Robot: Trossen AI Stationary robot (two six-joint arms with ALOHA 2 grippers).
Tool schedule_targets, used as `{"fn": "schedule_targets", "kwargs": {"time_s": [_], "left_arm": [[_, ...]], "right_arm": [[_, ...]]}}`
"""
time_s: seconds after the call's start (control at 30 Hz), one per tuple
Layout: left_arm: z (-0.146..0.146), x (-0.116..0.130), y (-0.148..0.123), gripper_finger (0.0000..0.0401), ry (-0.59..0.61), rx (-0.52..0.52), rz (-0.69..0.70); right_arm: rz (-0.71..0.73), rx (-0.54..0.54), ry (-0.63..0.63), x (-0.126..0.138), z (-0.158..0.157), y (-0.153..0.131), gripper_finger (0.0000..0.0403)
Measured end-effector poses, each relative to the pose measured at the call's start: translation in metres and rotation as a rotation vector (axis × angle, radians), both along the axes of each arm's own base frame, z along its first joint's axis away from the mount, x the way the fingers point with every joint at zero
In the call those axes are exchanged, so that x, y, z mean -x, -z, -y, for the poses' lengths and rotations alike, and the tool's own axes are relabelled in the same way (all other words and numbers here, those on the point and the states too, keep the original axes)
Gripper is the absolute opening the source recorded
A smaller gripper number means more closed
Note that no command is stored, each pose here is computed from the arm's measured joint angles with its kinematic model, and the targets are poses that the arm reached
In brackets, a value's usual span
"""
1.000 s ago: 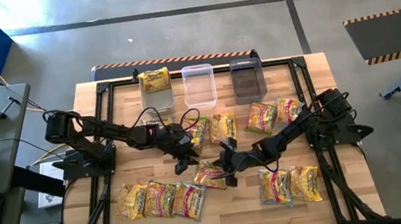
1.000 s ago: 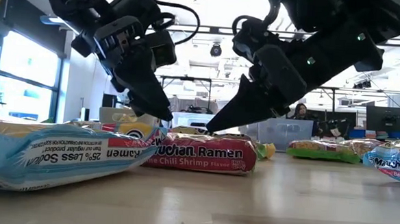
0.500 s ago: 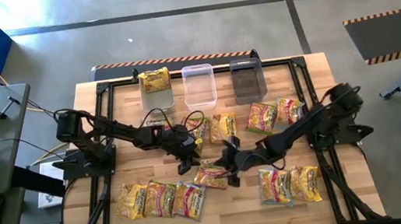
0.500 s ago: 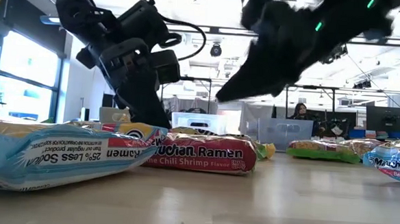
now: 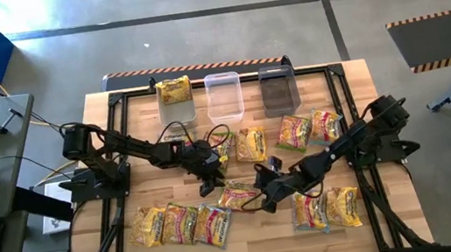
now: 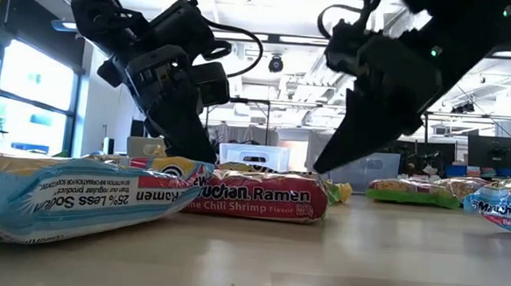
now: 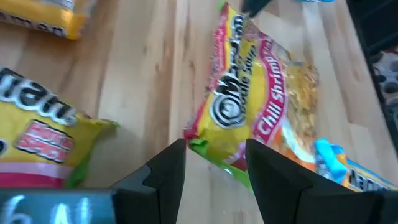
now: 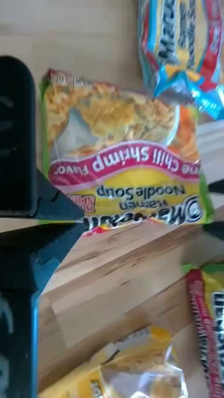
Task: Sort Maruchan noodles
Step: Put the bottom middle green noodle pack into the transparent black bin
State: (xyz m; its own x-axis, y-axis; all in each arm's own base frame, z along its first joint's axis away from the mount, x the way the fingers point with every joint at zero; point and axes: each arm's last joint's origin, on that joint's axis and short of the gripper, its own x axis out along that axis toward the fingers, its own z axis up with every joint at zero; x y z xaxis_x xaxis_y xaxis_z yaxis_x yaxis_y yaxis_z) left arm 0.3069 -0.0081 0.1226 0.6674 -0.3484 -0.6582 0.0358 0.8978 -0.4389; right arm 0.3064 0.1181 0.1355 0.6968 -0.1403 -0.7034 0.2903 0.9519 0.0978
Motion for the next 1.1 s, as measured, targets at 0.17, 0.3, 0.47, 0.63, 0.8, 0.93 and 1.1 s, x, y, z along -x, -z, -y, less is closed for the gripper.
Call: {"fn": "schedule_targets", "kwargs": {"time_s": [0.17, 0.3, 0.47, 0.63, 0.8, 0.93, 1.1], "left_arm": [[0.0, 0.0, -0.001, 0.0158, -0.005, 0.026, -0.008], [0.0, 0.001, -0.004, 0.0158, -0.007, 0.028, 0.001], [0.0, 0.002, -0.009, 0.0159, -0.023, 0.045, 0.003], [0.001, 0.004, -0.01, 0.0158, -0.033, 0.069, -0.021], [0.002, 0.004, -0.009, 0.0159, -0.038, 0.183, -0.063], [-0.002, 0.004, -0.007, 0.0159, -0.092, 0.274, -0.113], [-0.007, 0.008, -0.003, 0.0159, -0.141, 0.361, -0.201]], "right_arm": [[-0.038, -0.022, 0.022, 0.0, 0.001, 0.01, 0.0], [-0.064, -0.024, 0.016, -0.001, 0.0, 0.019, 0.0], [-0.084, -0.015, 0.021, -0.003, 0.0, 0.029, 0.0], [-0.092, -0.02, 0.035, -0.004, -0.001, 0.036, 0.0], [-0.095, -0.016, 0.032, -0.004, -0.001, 0.038, 0.0], [-0.088, -0.005, 0.012, -0.005, -0.001, 0.038, 0.0], [-0.08, -0.003, -0.004, -0.006, -0.002, 0.038, 0.0]]}}
